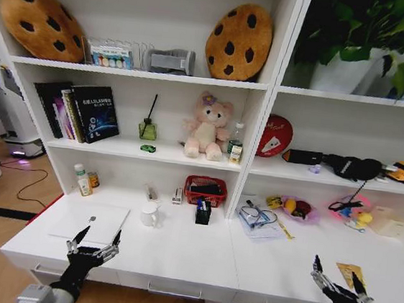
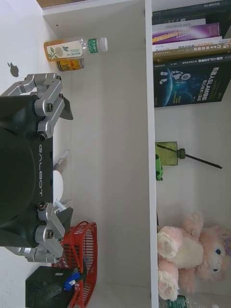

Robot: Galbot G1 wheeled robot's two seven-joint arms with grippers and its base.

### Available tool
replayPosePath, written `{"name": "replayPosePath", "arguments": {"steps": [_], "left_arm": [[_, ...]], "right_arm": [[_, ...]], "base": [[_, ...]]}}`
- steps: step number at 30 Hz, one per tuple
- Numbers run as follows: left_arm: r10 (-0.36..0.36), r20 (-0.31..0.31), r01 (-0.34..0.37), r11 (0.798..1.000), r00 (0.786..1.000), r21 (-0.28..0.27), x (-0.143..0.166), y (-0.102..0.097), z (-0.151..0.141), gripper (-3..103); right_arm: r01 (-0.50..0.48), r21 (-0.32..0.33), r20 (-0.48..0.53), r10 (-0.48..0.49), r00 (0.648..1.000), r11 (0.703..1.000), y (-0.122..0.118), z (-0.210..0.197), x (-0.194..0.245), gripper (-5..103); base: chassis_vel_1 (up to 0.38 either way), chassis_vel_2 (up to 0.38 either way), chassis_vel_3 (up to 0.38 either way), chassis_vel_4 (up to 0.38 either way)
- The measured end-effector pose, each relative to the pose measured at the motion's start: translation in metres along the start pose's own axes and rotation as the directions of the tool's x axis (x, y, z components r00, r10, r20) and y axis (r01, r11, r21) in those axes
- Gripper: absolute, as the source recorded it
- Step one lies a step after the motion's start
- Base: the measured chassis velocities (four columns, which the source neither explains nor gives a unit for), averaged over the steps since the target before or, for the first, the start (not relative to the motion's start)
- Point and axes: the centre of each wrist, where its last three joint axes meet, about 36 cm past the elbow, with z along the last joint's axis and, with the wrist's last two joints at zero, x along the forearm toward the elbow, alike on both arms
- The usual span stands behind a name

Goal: Organize the objects on the table.

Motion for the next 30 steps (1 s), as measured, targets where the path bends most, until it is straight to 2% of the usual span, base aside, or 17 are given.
{"name": "replayPosePath", "arguments": {"steps": [11,14,15,17,19,21,23,26,30], "left_arm": [[0.0,0.0,0.0,1.0,1.0,0.0,0.0,0.0,0.0,100],[0.0,0.0,0.0,1.0,1.0,0.0,0.0,0.0,0.0,100],[0.0,0.0,0.0,1.0,1.0,0.0,0.0,0.0,0.0,100],[0.0,0.0,0.0,1.0,1.0,0.0,0.0,0.0,0.0,100],[0.0,0.0,0.0,1.0,1.0,0.0,0.0,0.0,0.0,100],[0.0,0.0,0.0,1.0,1.0,0.0,0.0,0.0,0.0,100],[0.0,0.0,0.0,1.0,1.0,0.0,0.0,0.0,0.0,100],[0.0,0.0,0.0,1.0,1.0,0.0,0.0,0.0,0.0,100],[0.0,0.0,0.0,1.0,1.0,0.0,0.0,0.0,0.0,100]], "right_arm": [[0.002,0.024,-0.012,-0.002,1.0,1.0,-0.003,0.012,-0.003,100],[-0.049,0.06,-0.104,0.056,0.993,0.997,-0.005,0.014,-0.007,100],[-0.049,0.06,-0.104,0.056,0.993,0.997,-0.005,0.014,-0.007,100],[-0.09,0.091,-0.177,0.105,0.979,0.992,-0.012,0.015,-0.018,100],[-0.092,0.106,-0.241,0.115,0.964,0.99,-0.022,0.013,-0.034,100],[-0.086,0.113,-0.261,0.113,0.959,0.99,-0.026,0.009,-0.046,100],[-0.076,0.115,-0.29,0.106,0.951,0.99,-0.031,0.002,-0.064,100],[-0.062,0.077,-0.356,0.085,0.93,0.995,-0.032,-0.016,-0.101,100],[-0.068,0.074,-0.383,0.091,0.919,0.995,-0.03,-0.02,-0.119,100]], "base": [[-0.195,-0.186,0.197,0.188],[-0.152,-0.172,0.16,0.185],[-0.132,-0.142,0.107,0.138],[-0.031,-0.102,0.064,0.016],[0.0,0.0,0.0,0.0],[0.018,0.03,-0.022,-0.014],[0.054,0.06,-0.07,-0.063],[0.016,0.022,-0.023,-0.014],[0.0,0.0,0.0,0.0]]}}
